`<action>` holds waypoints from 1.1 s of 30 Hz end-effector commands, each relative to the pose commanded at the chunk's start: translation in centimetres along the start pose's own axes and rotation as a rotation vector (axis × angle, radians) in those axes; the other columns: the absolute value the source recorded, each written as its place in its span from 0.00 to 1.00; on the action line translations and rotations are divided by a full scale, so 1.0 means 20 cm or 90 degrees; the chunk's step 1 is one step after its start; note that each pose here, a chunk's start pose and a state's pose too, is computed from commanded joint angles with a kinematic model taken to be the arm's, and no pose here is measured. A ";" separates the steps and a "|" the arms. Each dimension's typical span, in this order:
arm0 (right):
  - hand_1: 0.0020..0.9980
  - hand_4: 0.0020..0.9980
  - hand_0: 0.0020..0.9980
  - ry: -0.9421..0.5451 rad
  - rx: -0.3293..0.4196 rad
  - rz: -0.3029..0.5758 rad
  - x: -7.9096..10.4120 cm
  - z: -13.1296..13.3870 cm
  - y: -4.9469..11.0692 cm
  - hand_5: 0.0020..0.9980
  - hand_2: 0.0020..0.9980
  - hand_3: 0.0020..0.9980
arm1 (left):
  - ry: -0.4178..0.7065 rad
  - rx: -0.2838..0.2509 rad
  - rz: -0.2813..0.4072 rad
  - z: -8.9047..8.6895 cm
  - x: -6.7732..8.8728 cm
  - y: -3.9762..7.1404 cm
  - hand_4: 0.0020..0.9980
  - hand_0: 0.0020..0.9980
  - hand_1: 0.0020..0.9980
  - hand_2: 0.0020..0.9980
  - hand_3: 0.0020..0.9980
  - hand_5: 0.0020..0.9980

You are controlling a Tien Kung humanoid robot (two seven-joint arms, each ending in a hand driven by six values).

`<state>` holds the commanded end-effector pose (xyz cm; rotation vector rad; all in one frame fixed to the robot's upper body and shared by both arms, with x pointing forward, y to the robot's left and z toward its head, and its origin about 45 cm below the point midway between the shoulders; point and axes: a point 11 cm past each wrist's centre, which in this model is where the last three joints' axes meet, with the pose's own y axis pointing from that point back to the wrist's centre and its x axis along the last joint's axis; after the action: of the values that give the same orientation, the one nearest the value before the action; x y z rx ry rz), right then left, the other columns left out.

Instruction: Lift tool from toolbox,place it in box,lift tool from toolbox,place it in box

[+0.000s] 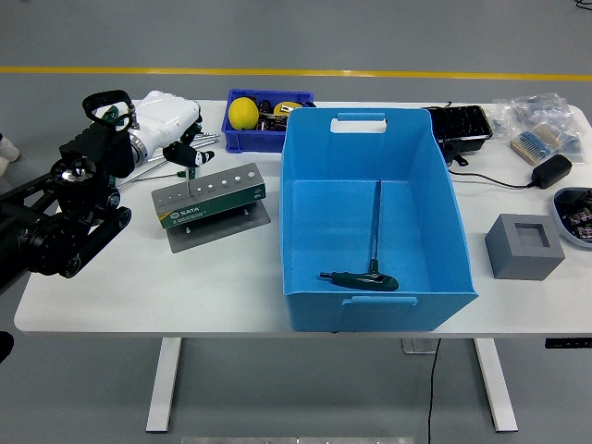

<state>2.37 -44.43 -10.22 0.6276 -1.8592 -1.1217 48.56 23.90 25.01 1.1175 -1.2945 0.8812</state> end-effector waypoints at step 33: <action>0.64 0.80 0.68 0.001 0.003 0.001 0.00 -0.01 0.00 0.74 0.72 0.58 | 0.136 -0.270 0.047 0.71 0.24 0.19 0.71 0.13 0.00 0.05 0.08 0.47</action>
<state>2.56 -44.60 -10.14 0.6287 -1.8611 -1.1164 41.54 10.74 29.37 0.6301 -1.2735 0.7139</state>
